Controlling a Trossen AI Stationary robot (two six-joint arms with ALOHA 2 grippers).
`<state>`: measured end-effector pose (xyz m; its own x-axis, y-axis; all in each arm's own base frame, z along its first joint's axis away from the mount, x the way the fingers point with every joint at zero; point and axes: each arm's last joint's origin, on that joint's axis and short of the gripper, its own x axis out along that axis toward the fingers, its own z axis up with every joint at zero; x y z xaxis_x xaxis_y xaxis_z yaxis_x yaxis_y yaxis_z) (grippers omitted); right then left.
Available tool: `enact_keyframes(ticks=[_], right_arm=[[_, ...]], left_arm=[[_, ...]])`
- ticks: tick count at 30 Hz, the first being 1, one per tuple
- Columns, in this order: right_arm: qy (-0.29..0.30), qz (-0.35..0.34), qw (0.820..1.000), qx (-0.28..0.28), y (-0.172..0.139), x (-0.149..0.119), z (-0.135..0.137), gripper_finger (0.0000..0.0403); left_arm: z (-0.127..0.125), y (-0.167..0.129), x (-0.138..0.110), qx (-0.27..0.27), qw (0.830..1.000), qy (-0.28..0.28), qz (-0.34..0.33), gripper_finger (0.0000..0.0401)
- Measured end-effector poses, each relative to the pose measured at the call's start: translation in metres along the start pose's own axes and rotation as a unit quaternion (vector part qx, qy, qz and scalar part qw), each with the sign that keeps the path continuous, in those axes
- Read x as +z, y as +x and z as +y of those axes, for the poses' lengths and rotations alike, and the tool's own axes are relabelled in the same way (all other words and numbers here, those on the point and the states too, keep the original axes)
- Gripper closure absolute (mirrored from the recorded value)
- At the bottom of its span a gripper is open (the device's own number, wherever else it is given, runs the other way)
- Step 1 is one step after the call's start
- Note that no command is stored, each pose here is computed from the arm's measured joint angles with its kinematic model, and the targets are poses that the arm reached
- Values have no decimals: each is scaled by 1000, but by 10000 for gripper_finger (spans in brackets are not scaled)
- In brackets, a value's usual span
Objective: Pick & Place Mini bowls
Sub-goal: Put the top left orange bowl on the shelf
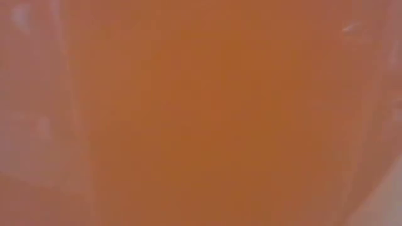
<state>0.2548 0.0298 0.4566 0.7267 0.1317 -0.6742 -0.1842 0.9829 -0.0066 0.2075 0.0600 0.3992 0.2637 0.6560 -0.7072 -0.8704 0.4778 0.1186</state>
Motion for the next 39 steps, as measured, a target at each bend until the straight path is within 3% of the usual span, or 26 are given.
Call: enact_keyframes(ticks=[8,12,20,25,32,39], right_arm=[[1,0,1000,0,0,0,0,332],[1,0,1000,0,0,0,0,335],[1,0,1000,0,0,0,0,326],[0,0,1000,0,0,0,0,328],[0,0,1000,0,0,0,0,335],[1,0,1000,0,0,0,0,327]], left_arm=[[21,26,-8,87,990,-90,61,341],[32,46,-14,76,979,-132,137,341],[46,85,-38,123,959,-143,211,341],[46,112,-52,93,956,-149,233,341],[50,146,-62,64,964,-165,199,341],[58,165,-71,37,960,-191,202,341]])
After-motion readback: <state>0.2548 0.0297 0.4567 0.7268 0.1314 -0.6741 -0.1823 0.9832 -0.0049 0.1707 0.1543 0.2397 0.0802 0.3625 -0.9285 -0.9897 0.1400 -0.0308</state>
